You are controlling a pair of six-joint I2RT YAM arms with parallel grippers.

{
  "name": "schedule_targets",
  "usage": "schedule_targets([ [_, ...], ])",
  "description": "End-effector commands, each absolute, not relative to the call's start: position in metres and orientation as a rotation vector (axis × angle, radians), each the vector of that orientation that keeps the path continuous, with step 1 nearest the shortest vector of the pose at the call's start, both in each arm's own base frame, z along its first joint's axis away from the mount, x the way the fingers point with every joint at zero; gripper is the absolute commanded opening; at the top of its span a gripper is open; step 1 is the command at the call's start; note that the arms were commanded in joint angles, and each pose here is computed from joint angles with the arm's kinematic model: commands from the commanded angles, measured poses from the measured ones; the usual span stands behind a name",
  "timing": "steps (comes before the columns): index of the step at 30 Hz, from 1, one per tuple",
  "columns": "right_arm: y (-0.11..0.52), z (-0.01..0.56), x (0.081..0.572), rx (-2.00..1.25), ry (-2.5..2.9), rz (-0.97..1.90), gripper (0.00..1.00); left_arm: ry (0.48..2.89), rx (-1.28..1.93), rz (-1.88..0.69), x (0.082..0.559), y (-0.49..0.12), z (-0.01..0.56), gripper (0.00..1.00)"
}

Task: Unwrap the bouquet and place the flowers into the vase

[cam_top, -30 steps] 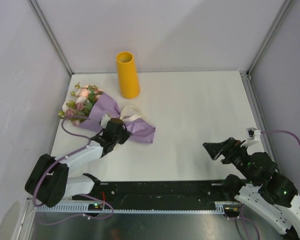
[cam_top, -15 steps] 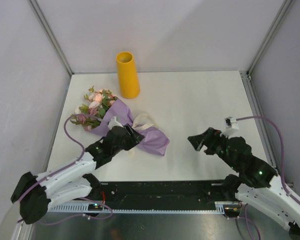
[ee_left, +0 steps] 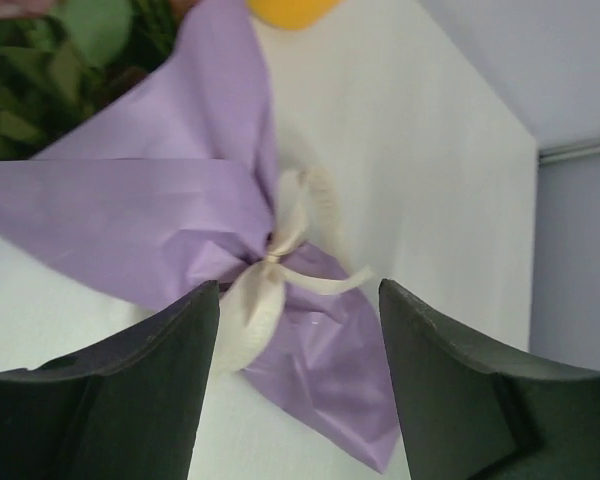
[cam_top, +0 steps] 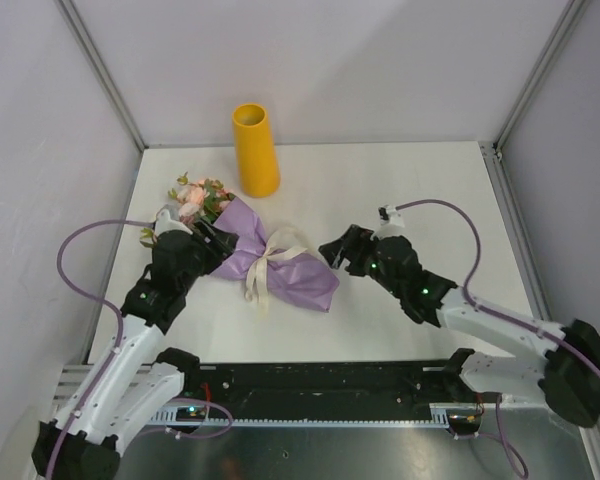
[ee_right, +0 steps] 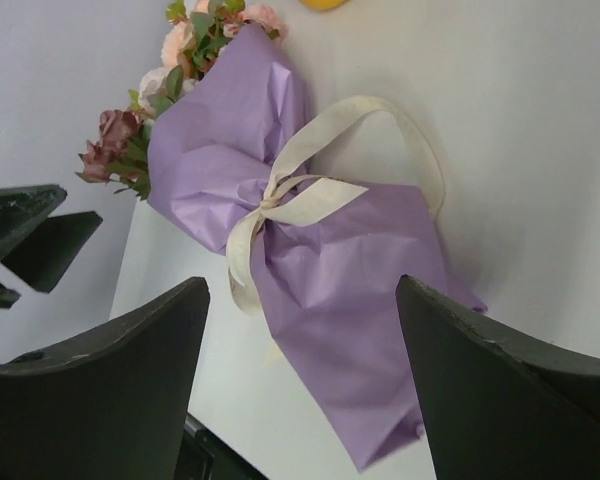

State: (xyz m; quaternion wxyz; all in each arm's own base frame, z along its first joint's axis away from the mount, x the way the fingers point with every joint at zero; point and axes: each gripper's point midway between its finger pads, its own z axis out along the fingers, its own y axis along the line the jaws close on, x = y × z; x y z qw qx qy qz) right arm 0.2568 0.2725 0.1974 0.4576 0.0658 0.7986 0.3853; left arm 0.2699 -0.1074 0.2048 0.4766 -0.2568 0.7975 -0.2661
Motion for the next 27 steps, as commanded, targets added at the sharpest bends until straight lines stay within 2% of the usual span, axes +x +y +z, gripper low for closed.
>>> schedule_targets([
  [1, 0.3, 0.22, 0.289, 0.265, 1.83, 1.072, 0.81, 2.072, -0.609, -0.588, 0.263, -0.094, 0.188, 0.7],
  [11, 0.358, 0.16, 0.325, 0.286, 1.929, 1.118, 0.8, 2.213, -0.649, -0.331, 0.273, -0.065, 0.143, 0.72],
  [20, 0.382, 0.118, 0.348, 0.353, 2.006, 1.132, 0.81, 2.262, -0.686, -0.334, 0.272, -0.065, 0.128, 0.73],
  [24, 0.391, 0.11, 0.35, 0.361, 2.027, 1.146, 0.78, 2.259, -0.696, -0.325, 0.272, -0.062, 0.127, 0.73],
  [27, 0.393, 0.11, 0.351, 0.367, 2.026, 1.161, 0.71, 2.258, -0.706, -0.317, 0.271, -0.06, 0.125, 0.73],
])
